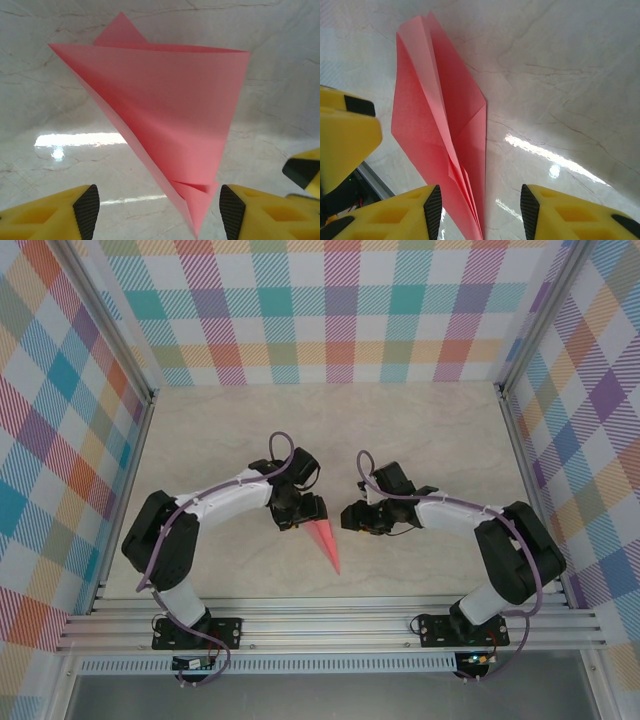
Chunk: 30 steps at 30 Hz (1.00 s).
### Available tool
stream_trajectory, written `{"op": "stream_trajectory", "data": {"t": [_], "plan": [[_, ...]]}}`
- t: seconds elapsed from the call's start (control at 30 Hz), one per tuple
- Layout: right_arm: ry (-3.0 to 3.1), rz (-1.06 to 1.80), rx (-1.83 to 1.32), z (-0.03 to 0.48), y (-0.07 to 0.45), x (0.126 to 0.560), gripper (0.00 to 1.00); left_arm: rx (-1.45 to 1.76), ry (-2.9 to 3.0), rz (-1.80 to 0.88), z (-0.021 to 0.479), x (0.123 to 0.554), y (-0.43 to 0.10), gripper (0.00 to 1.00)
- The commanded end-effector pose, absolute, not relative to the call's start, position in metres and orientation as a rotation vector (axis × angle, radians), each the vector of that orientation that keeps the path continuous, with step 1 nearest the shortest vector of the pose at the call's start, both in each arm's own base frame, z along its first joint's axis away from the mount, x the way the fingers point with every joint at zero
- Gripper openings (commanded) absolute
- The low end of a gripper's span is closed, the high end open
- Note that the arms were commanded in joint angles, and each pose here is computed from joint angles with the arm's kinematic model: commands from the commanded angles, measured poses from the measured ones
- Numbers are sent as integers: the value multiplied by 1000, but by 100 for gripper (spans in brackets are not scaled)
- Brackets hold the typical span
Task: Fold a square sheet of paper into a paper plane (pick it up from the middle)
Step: Fold the wing for the fifth time at the center of the table, then move a paper plane to the center of the table.
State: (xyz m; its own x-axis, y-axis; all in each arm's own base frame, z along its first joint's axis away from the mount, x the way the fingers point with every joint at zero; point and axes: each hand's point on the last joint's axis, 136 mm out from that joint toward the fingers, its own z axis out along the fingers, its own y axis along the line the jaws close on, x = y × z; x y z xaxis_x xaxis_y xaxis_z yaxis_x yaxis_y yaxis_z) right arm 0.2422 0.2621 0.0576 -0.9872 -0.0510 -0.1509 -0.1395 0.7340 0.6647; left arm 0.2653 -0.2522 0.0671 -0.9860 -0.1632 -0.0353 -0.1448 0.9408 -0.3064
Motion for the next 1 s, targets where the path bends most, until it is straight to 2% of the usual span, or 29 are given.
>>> {"op": "stream_trajectory", "data": {"t": [0.0,0.13,0.27,0.33,0.5,0.97], "plan": [[2774,1188,-238,68,280,246,48,-298,3063,-387,59,267,-248,65],[2783,1229,-276,64,290,241,49,-315,3090,-336,46,264,-244,60],[2811,1224,-301,57,297,238,49,-336,3085,-323,42,260,-238,46],[2820,1229,-314,56,300,237,49,-343,3075,-318,43,258,-234,43],[2830,1260,-363,55,309,230,49,-347,3049,-317,45,253,-224,25],[2841,1269,-529,55,327,208,51,-346,3030,-350,43,250,-223,23]]}}
